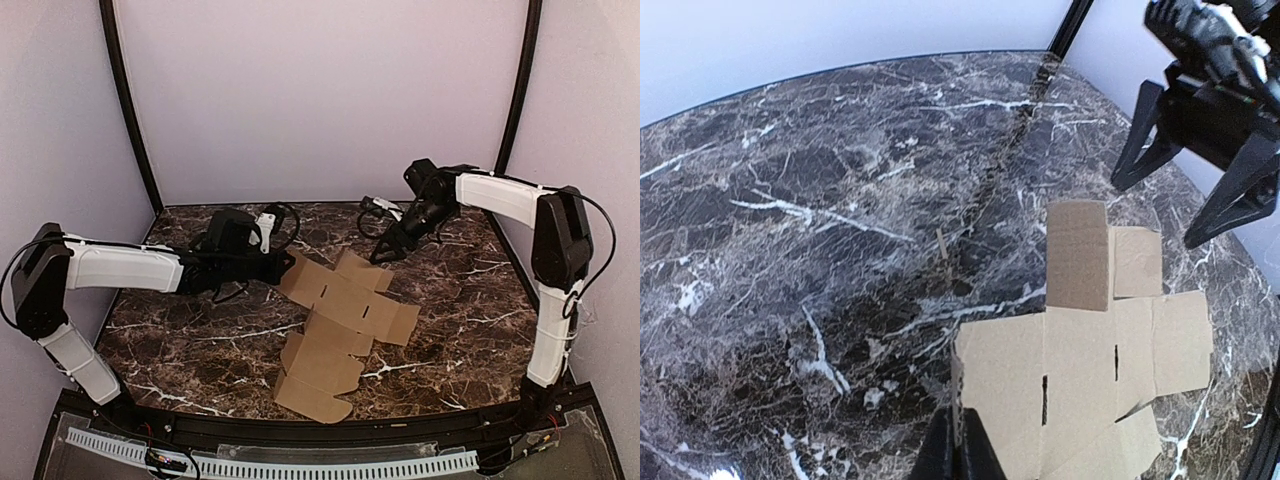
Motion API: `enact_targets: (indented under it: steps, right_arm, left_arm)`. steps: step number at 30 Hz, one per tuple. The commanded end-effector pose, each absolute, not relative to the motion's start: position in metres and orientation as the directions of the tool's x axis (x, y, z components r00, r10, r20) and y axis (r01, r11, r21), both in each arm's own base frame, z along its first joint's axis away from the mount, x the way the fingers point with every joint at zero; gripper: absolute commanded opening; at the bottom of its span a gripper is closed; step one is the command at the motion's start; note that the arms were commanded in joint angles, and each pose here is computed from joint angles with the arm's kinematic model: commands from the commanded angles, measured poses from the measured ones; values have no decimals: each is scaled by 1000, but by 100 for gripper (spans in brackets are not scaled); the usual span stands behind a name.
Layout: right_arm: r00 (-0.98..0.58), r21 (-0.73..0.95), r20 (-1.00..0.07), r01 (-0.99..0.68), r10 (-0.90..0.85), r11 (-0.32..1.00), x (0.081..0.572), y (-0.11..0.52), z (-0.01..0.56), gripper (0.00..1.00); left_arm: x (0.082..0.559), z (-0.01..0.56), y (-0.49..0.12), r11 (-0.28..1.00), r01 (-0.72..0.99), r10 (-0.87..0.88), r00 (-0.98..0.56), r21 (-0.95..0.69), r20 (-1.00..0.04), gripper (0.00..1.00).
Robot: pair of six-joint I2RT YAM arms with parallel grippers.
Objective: Fold the paper box
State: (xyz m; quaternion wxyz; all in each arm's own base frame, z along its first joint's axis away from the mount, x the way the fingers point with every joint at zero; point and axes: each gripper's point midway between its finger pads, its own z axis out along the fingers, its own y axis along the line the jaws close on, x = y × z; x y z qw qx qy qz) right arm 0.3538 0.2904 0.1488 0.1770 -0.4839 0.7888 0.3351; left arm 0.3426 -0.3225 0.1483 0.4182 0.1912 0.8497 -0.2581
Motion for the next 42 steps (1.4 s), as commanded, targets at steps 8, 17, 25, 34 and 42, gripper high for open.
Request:
enact_targets:
  steps: [8,17,25,34,42]
  right_arm:
    - [-485,446,-572,-861,-662,245,350,298,137,63]
    - [-487,470,-576,-855,-657,221,348,304,137,44]
    - [-506,471,-566,-846,-651,248,344,306,145,18]
    - [-440,397,-599,-889,-669,229,330,312,160,23]
    - [-278,176,-678,-960,-681,217,361,308,182,64]
  left_arm:
    - [333,177,-329,738,616,83,-488,-276,-869,1]
    - [334,174,-328,740,616,83,-484,-272,-871,1]
    - [339,166,-324,766,584,73,-494,-268,-867,1]
    - [340,158,-325,768,579,61,-492,-274,-868,1]
    - [325,167,-333,693,667,76,-446,-274,-892,1]
